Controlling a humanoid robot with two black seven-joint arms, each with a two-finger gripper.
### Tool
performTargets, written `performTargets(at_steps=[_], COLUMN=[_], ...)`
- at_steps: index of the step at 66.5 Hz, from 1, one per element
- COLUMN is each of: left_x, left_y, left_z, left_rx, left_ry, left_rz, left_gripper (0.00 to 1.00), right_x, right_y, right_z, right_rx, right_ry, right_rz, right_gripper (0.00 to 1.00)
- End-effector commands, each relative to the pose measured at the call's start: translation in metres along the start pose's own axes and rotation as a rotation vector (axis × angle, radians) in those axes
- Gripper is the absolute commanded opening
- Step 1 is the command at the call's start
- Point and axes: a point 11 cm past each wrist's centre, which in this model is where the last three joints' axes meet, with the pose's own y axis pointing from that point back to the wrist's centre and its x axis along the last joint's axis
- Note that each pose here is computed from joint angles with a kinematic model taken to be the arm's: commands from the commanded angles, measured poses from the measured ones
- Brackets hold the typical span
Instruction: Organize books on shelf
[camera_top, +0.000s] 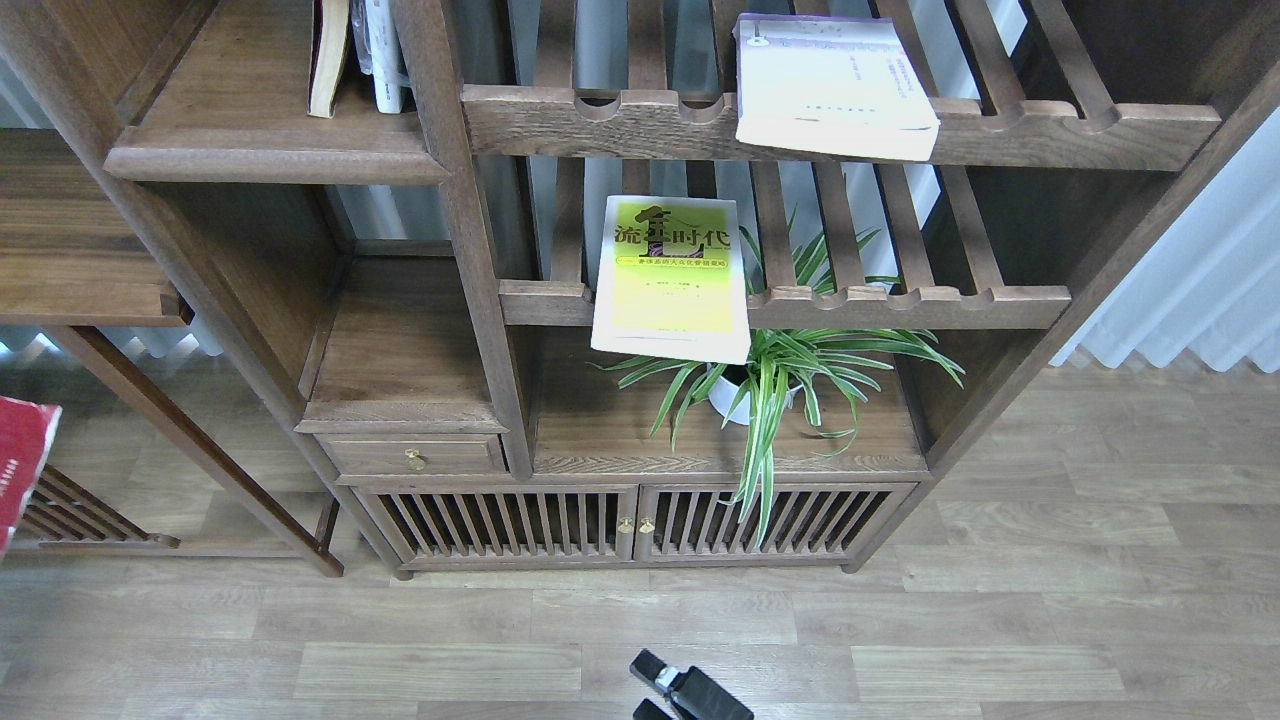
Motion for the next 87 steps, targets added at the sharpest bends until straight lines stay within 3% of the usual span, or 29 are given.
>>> performTargets(at_steps=[1,22,44,87], left_x=[-0.024,-0.064,-0.131,-0.285], left_y=[-0.024,-0.049,-0.076,-0.071], left_z=[0.030,0.080,0.137,0.243], left_rx=[-0.021,-0.030,-0.087,-0.276], left_ry=[-0.063,-0.184,-0.341,-0.625], left_rz=[-0.079,-0.178,-0.317,-0.566], left_gripper=[0.05,0.05,0.05,0.05], right_x=[0.002,0.007,0.007,0.006], right_y=[-0.004,-0.004,-0.006,-0.006], right_z=[-0.004,-0.011,-0.016,-0.023], right_rx=[-0.002,0.008,0.008,0.017], right_ry=[0.009,0.016,0.027,0.036], right_rz=[0.006,0.023,0.027,0.027], right_gripper=[0.98,0.98,0.98,0.98])
